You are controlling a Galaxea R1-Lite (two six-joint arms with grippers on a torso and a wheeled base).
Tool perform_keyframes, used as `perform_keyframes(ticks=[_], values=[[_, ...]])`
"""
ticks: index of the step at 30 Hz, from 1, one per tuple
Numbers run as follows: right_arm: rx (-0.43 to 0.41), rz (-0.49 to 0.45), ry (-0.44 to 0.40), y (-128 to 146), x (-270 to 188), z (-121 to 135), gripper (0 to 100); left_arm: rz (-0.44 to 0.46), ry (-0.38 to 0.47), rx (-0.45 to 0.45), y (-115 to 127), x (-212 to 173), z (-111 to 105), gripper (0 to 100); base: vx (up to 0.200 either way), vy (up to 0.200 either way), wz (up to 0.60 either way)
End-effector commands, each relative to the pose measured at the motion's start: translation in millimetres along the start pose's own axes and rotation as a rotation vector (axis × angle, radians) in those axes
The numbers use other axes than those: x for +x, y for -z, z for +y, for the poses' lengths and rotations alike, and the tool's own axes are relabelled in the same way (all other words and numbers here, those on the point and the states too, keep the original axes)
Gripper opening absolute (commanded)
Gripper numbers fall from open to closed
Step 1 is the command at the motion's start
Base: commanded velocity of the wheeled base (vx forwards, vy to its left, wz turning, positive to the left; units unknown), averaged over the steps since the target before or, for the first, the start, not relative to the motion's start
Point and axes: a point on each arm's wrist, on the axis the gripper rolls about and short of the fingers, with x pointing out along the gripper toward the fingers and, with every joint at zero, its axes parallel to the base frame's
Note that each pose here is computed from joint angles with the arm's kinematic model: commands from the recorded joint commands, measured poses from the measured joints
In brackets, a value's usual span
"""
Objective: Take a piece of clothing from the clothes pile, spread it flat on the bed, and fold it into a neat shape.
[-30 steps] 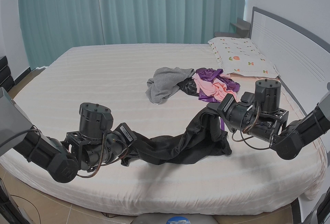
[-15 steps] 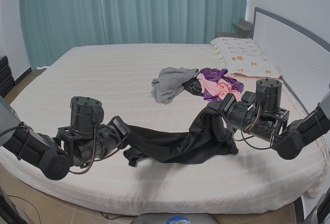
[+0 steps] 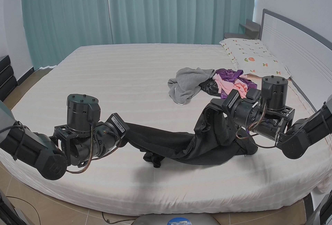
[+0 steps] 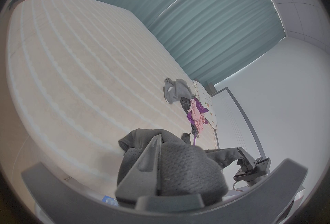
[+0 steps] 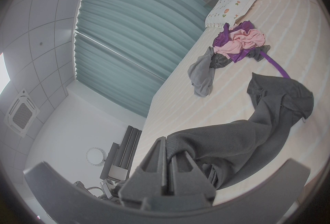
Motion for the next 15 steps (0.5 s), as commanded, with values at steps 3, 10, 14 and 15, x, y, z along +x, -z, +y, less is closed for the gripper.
perform_keyframes(ticks=[3,10,14,15], values=[[0.000,-0.005,-0.003,-1.1,-0.8,0.9,0,-0.004,0.003,-0.002,-1.0,-1.2,-0.2,0,0.000,0.200,0.00],[-0.001,-0.013,-0.007,-3.6,-2.6,2.0,0,-0.019,0.009,-0.008,-5.6,-2.2,-0.5,0,0.000,0.200,0.00],[-0.003,-0.012,-0.009,-3.4,-2.9,2.7,0,-0.031,0.009,-0.014,-8.9,-2.2,0.3,0,0.000,0.200,0.00],[-0.003,-0.013,-0.010,-3.7,-3.2,3.1,0,-0.031,0.009,-0.014,-8.9,-2.2,0.3,0,0.000,0.200,0.00]])
